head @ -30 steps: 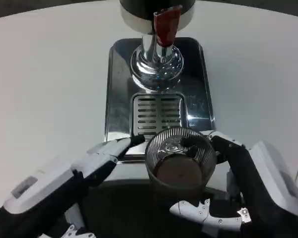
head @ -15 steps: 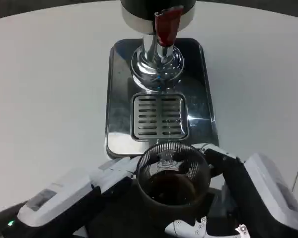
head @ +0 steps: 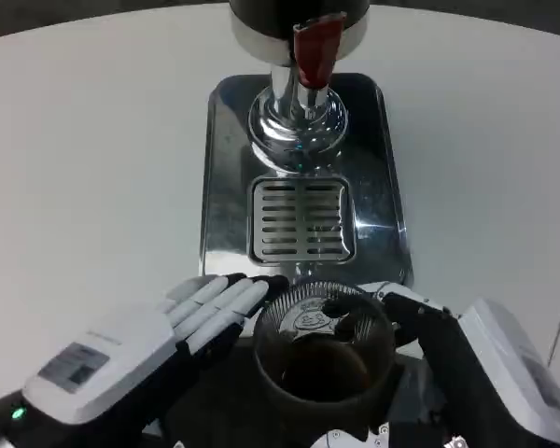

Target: Grasp the cup under the faucet to collect the drink, then remove the cup.

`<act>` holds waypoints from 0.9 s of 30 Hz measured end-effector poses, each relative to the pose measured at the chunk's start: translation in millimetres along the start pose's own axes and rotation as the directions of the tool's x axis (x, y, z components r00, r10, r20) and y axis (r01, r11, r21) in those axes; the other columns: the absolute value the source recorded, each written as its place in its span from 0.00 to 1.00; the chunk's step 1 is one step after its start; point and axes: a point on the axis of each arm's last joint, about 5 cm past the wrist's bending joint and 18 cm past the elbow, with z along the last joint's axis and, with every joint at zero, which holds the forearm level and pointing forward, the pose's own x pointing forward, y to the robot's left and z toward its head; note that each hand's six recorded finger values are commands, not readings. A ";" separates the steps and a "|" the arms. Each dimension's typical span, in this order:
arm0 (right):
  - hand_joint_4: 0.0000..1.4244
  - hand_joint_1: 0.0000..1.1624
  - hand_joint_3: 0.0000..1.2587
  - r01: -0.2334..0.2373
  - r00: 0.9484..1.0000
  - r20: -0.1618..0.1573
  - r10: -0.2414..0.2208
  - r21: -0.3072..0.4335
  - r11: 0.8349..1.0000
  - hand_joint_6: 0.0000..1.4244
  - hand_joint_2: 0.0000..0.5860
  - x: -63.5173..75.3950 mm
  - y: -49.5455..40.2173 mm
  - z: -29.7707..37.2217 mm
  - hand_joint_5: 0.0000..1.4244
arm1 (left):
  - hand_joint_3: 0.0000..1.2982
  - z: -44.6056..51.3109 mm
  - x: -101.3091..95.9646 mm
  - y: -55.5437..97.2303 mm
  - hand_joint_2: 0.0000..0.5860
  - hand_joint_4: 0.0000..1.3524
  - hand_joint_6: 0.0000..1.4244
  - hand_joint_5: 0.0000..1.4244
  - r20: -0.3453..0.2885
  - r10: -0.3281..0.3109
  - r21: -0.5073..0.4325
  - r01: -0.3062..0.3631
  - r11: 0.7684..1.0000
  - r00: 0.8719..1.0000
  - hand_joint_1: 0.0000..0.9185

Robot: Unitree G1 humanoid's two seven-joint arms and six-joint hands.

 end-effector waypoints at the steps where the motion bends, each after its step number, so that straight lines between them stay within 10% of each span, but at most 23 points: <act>1: 0.86 0.83 0.80 -0.003 1.000 0.003 0.003 -0.003 1.000 0.95 0.27 -0.1 -0.2 -0.1 0.85 | 0.00 -0.9 1.3 2.0 0.09 0.00 0.00 0.00 0.008 -0.001 0.020 0.001 1.000 1.000 0.00; 12: 0.86 0.83 0.80 -0.018 1.000 0.004 0.018 -0.025 1.000 0.95 0.27 0.2 -4.7 -3.7 0.85 | 0.00 -6.5 12.1 10.5 0.07 0.00 0.00 0.00 0.026 -0.052 0.247 0.044 0.968 0.998 0.00; 27: 0.86 0.83 0.80 -0.025 1.000 0.008 0.025 -0.029 0.999 0.95 0.27 1.3 -6.4 -4.4 0.85 | 0.00 -7.1 15.1 8.8 0.07 0.00 0.00 0.00 0.003 -0.059 0.234 0.057 0.971 0.998 0.00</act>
